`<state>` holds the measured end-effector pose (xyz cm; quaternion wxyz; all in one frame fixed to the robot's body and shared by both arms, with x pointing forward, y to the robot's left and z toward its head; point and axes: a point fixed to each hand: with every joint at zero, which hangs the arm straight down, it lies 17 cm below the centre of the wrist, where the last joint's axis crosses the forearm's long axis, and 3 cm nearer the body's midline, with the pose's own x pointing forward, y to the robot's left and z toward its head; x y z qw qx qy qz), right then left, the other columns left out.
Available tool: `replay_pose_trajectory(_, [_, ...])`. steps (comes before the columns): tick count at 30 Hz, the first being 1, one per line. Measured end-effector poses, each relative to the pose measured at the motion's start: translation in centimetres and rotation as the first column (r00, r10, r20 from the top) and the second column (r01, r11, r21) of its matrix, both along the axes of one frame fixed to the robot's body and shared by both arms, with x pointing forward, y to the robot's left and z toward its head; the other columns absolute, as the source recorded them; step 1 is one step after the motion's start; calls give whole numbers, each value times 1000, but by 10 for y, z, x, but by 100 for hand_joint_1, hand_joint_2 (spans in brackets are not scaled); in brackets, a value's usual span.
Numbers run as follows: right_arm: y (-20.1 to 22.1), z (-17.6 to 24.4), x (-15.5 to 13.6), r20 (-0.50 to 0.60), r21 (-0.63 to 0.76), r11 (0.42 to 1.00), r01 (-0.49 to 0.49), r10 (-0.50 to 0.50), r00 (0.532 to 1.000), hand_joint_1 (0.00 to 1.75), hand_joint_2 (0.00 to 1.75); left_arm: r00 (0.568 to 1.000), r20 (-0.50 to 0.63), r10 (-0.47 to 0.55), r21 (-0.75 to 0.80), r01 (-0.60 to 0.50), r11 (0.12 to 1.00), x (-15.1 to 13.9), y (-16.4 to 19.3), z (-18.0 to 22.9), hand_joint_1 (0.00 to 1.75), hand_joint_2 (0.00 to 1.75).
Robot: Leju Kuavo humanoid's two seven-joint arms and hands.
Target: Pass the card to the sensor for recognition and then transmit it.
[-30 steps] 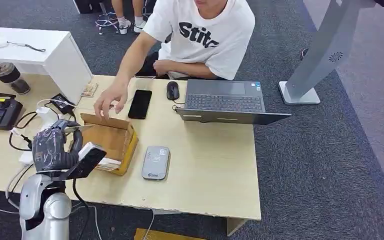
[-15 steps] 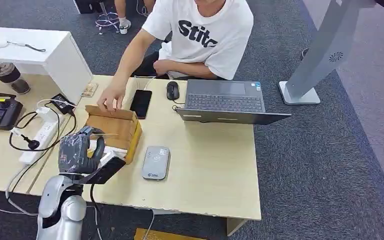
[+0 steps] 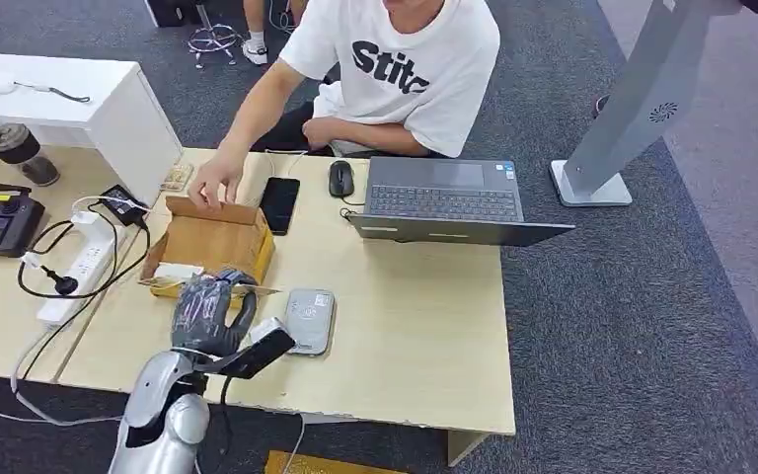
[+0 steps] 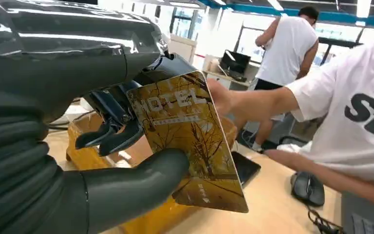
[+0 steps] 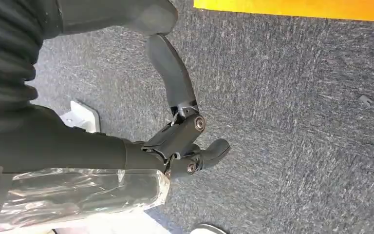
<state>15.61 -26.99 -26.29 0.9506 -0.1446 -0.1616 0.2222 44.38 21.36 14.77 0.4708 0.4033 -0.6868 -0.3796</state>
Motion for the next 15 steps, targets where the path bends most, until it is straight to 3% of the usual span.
replay_pose_trajectory(15, [6, -1, -4, -10, 7, 1000, -21, 21, 1000, 0, 175, 984, -179, -6, 86, 22, 996, -6, -13, -75, 175, 175])
